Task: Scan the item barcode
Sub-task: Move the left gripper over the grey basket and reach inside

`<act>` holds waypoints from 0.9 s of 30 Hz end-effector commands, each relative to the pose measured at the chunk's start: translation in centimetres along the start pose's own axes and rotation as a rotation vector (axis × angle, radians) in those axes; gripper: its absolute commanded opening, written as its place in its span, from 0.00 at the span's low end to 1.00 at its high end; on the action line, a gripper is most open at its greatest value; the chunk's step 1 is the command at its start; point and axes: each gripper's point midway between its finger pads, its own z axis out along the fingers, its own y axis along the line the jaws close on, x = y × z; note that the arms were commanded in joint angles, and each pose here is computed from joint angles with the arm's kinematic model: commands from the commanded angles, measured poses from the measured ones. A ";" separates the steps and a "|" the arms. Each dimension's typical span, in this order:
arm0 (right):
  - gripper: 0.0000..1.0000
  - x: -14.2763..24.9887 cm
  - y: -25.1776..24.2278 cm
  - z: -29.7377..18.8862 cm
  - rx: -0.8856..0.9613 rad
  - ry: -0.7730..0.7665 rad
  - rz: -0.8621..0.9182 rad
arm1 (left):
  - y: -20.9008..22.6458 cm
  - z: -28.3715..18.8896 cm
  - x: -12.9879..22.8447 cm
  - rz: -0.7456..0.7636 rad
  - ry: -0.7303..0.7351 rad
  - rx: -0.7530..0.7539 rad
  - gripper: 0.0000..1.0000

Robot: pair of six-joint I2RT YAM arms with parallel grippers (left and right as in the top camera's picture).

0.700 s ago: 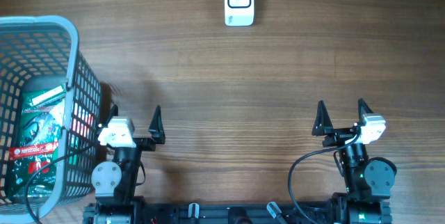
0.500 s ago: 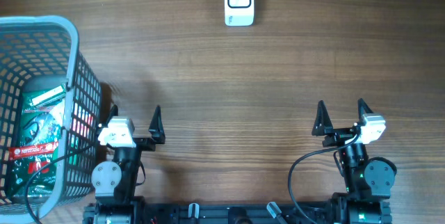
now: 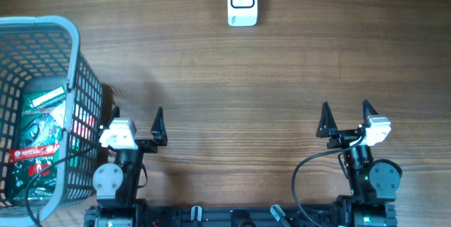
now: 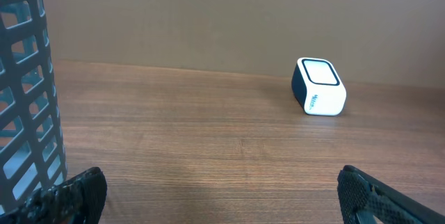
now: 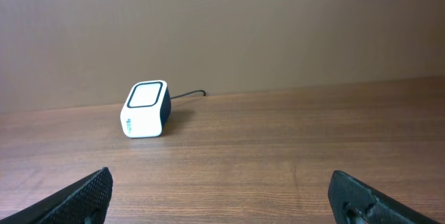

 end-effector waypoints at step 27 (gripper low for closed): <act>1.00 0.0 0.1 0.0 -0.011 0.001 -0.018 | -2.7 -0.1 0.3 -0.019 0.009 0.158 1.00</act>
